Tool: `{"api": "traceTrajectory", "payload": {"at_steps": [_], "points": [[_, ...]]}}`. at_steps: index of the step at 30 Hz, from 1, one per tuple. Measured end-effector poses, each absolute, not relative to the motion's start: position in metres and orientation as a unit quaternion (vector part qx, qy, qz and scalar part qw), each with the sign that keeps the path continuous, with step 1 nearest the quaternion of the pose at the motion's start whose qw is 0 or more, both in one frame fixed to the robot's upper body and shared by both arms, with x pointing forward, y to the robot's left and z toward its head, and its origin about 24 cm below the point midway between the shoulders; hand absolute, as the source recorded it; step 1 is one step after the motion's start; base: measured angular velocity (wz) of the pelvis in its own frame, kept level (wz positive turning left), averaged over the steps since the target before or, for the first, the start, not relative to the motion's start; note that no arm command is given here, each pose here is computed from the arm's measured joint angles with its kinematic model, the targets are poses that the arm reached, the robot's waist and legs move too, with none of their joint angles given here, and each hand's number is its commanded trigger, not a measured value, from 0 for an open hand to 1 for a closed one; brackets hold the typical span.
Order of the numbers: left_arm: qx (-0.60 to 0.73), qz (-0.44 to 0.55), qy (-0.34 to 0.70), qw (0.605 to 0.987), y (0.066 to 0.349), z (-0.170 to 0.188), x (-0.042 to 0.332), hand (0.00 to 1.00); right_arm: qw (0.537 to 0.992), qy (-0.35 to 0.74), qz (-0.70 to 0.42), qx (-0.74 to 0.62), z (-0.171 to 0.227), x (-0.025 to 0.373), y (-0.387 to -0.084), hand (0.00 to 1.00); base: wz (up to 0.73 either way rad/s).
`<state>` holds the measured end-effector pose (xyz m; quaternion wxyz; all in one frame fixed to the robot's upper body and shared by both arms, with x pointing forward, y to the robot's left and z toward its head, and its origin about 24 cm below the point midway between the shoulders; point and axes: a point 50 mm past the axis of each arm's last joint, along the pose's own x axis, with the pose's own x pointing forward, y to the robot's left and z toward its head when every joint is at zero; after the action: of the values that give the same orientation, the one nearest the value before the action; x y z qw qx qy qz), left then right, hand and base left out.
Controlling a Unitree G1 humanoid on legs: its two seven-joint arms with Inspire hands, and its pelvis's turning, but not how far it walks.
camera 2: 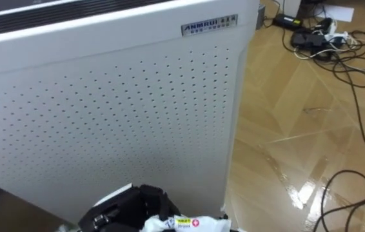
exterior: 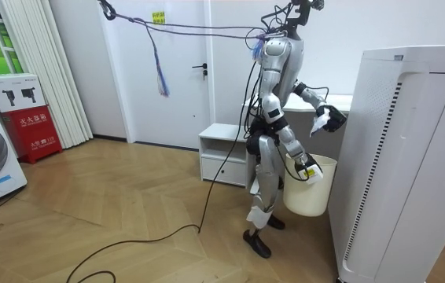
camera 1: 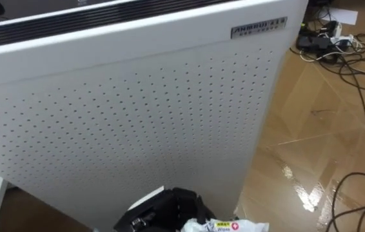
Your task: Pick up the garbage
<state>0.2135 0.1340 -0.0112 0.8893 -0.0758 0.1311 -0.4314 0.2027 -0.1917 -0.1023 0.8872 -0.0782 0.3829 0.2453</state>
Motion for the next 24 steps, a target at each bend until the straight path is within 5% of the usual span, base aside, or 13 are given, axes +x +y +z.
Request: {"api": "traceTrajectory", "payload": {"at_steps": [19, 21, 22, 23, 24], "points": [[-0.026, -0.424, 0.235, 0.874, 0.14, -0.05, 0.2, 1.0, 0.887, 0.394, 0.233, -0.059, -0.104, 0.21, -0.192, 1.0, 0.02], [-0.023, -0.424, 0.241, 0.873, 0.14, -0.053, 0.199, 0.38, 0.886, 0.395, 0.233, -0.062, -0.104, 0.209, -0.194, 1.0, 0.04], [-0.023, -0.422, 0.245, 0.873, 0.141, -0.054, 0.199, 0.15, 0.887, 0.395, 0.232, -0.063, -0.104, 0.21, -0.195, 1.0, 0.0], [-0.023, -0.421, 0.248, 0.872, 0.142, -0.055, 0.198, 0.0, 0.887, 0.395, 0.231, -0.064, -0.103, 0.21, -0.196, 1.0, 0.0], [-0.022, -0.421, 0.248, 0.872, 0.143, -0.055, 0.197, 0.0, 0.887, 0.395, 0.231, -0.064, -0.103, 0.21, -0.197, 1.0, 0.0]]}}
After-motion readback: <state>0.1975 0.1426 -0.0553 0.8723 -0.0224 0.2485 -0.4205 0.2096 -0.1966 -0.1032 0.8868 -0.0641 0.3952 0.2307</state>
